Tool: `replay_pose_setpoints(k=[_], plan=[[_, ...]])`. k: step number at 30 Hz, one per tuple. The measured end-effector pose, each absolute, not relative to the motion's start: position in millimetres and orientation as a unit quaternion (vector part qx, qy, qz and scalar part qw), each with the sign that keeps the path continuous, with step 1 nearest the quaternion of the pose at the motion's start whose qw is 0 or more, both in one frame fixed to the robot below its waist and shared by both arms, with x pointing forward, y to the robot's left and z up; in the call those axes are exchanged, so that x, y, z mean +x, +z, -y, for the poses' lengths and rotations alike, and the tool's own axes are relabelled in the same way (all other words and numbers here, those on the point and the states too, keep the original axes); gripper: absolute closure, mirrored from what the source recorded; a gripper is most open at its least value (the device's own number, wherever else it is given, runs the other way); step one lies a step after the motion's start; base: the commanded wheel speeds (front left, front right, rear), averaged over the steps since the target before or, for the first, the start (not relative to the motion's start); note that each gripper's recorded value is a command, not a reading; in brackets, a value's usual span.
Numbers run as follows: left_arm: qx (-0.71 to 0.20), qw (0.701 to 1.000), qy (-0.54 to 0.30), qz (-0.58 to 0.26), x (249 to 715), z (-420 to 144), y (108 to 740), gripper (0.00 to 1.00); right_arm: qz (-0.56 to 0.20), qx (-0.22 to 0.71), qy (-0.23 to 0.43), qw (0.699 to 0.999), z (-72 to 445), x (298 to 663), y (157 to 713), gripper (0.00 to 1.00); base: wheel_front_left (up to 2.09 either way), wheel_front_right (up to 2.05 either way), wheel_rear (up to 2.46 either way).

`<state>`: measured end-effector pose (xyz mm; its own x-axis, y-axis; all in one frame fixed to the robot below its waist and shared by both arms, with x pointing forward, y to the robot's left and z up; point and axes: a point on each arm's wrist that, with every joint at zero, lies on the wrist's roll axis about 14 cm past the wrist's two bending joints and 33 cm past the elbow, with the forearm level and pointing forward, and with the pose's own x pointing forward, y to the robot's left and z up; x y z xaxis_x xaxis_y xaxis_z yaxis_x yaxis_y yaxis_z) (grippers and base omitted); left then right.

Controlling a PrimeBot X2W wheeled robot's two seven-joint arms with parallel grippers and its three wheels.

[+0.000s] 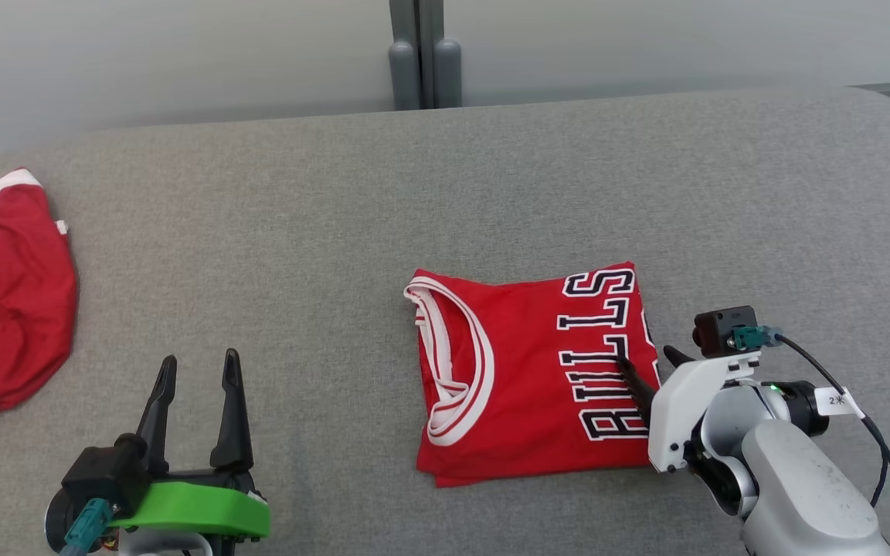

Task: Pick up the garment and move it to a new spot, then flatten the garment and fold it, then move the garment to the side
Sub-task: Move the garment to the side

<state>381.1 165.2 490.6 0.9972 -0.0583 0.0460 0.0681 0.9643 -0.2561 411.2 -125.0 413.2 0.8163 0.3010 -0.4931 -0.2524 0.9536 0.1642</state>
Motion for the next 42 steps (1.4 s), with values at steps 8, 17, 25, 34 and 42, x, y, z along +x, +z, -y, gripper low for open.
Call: replay_pose_setpoints(k=[8,17,25,34,42], plan=[[-0.128,0.992,-0.015,0.008,386.4,-176.0,481.2,0.0,-0.36,0.018,0.169,0.917,112.7,413.9,371.1,1.0,0.0,0.0,0.0],[-0.136,0.99,-0.022,0.006,397.0,-170.0,478.8,0.0,-0.333,-0.077,0.188,0.921,134.3,449.8,396.1,1.0,0.0,0.0,0.0],[-0.138,0.988,-0.06,0.023,425.1,-145.3,487.2,0.0,-0.276,-0.148,0.134,0.94,202.4,493.6,457.8,1.0,0.0,0.0,0.0],[-0.129,0.985,-0.112,0.03,462.3,-109.4,481.2,0.0,-0.28,-0.219,0.044,0.934,303.8,501.2,478.6,1.0,0.0,0.0,0.0],[-0.116,0.98,-0.157,0.033,491.8,-84.1,466.4,0.0,-0.305,-0.254,-0.035,0.917,383.5,502.1,472.8,1.0,0.0,0.0,0.0]])
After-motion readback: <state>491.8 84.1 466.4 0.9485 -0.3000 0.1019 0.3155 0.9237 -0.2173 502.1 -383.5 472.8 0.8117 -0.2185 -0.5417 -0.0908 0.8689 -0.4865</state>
